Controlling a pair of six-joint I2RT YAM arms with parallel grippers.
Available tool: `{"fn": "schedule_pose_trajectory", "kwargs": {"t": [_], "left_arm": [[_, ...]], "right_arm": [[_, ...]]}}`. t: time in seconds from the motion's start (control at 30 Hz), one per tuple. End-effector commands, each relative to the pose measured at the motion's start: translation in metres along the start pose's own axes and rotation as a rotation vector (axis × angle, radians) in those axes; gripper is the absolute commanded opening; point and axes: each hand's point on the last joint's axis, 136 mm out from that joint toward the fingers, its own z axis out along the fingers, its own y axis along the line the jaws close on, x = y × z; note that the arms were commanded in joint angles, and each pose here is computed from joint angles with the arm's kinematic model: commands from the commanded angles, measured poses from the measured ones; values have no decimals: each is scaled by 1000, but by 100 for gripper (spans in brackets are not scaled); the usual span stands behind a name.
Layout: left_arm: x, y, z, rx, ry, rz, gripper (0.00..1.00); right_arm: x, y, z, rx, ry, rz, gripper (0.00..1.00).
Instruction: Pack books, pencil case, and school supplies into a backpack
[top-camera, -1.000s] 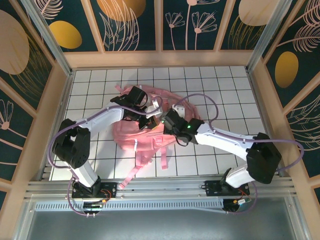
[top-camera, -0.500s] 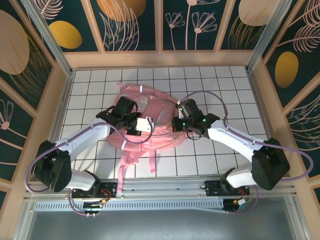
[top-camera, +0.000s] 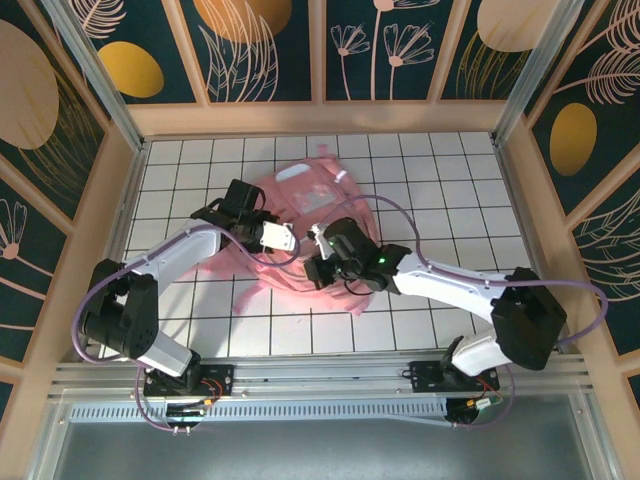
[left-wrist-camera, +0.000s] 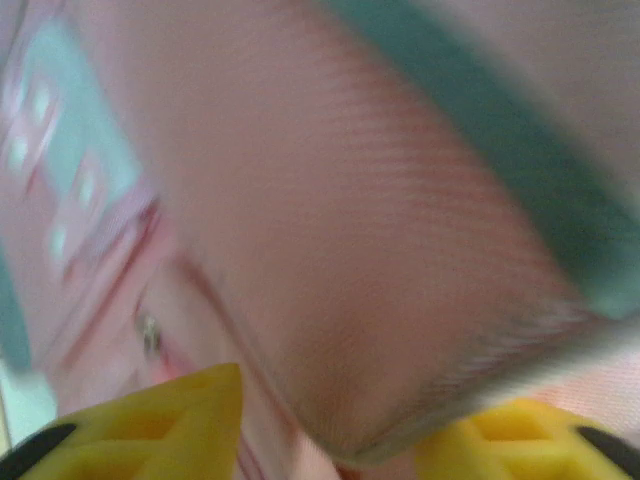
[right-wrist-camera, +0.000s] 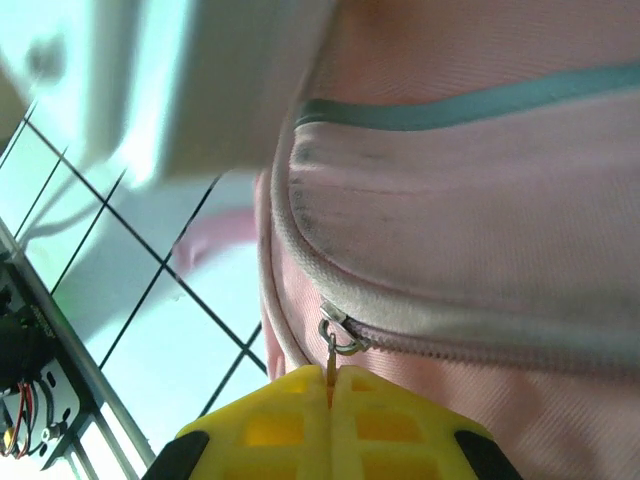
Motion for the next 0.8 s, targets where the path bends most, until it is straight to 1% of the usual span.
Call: {"fn": "schedule_pose_trajectory", "kwargs": {"t": [0.0, 0.03, 0.07, 0.13, 0.17, 0.23, 0.3, 0.37, 0.4, 0.53, 0.57, 0.63, 0.67, 0.73, 0.77], "left_arm": [[-9, 11, -21, -80, -46, -35, 99], [-20, 8, -32, -78, -105, -58, 99], [-32, -7, -40, -54, -178, -87, 99], [-60, -24, -56, -52, -310, -103, 99], [-73, -30, -60, -66, -345, -103, 99], [-91, -40, -60, -63, -373, -105, 99], [-94, -37, -55, -52, -378, -158, 99], [-94, -36, -48, -38, -369, -170, 97], [-93, -35, -45, -29, -364, -170, 95], [-81, -42, -29, 15, -291, -130, 77], [-77, -46, -24, 29, -271, -115, 75], [-71, -53, -18, 49, -250, -109, 75], [-70, -56, -16, 54, -244, -102, 73], [-67, -56, -13, 58, -231, -104, 58], [-67, -57, -11, 69, -231, -101, 49]], "right_arm": [[-17, 26, -5, -64, -26, -21, 0], [-17, 22, -5, -53, -21, -18, 0], [-16, 18, -5, -47, -16, -11, 0], [-13, 15, -5, -58, -4, -5, 0], [-11, 15, -4, -65, 1, -3, 0], [-10, 16, -2, -85, 10, 1, 0], [-10, 19, 1, -104, 18, 4, 0], [-10, 22, 3, -118, 20, 11, 0], [-11, 22, 3, -121, 19, 17, 0], [-12, 20, 2, -111, 8, 35, 0], [-12, 18, 2, -102, 5, 42, 0], [-11, 16, 2, -92, 4, 57, 0], [-11, 16, 1, -91, 3, 61, 0], [-9, 14, 1, -80, 8, 72, 0], [-7, 11, 2, -65, 13, 80, 0]]}}
